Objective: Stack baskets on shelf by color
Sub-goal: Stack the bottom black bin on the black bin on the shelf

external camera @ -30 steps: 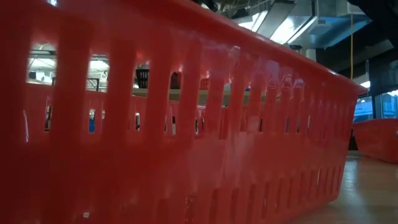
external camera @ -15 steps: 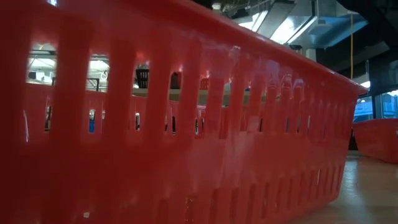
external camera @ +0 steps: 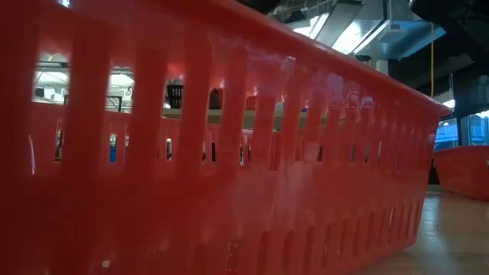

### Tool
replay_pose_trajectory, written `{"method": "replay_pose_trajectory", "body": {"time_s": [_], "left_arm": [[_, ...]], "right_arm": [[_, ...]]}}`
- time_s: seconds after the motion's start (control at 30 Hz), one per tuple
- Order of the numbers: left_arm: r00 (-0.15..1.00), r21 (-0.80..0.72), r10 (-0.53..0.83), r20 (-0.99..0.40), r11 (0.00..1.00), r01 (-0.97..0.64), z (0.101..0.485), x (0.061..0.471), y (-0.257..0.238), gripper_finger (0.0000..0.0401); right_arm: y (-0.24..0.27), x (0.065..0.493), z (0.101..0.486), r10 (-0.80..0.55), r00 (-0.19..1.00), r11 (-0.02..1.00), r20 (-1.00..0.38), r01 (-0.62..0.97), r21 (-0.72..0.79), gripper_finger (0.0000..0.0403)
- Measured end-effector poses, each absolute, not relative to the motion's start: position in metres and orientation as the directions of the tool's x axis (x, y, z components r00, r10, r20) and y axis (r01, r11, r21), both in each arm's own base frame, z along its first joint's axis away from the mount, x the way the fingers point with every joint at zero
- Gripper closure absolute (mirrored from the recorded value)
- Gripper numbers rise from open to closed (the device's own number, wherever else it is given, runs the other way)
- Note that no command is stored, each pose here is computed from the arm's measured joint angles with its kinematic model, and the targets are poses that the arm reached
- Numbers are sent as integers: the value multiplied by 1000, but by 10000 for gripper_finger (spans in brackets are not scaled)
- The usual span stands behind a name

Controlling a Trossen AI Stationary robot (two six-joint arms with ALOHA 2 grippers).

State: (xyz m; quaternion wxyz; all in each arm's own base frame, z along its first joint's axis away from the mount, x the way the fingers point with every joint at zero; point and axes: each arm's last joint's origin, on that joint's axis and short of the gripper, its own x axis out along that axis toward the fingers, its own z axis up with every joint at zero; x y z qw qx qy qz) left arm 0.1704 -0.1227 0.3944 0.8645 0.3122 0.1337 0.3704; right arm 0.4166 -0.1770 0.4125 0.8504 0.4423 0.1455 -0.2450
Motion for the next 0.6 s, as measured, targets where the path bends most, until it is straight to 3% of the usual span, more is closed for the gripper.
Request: {"method": "replay_pose_trajectory", "body": {"time_s": [0.23,0.6], "left_arm": [[690,591,724,0,557,-584,394,170,-123,332],[692,548,722,0,579,-604,394,170,-123,332]], "right_arm": [[-182,408,403,-270,783,272,-561,621,735,402],[-178,424,385,-217,777,151,-590,624,767,402]]}}
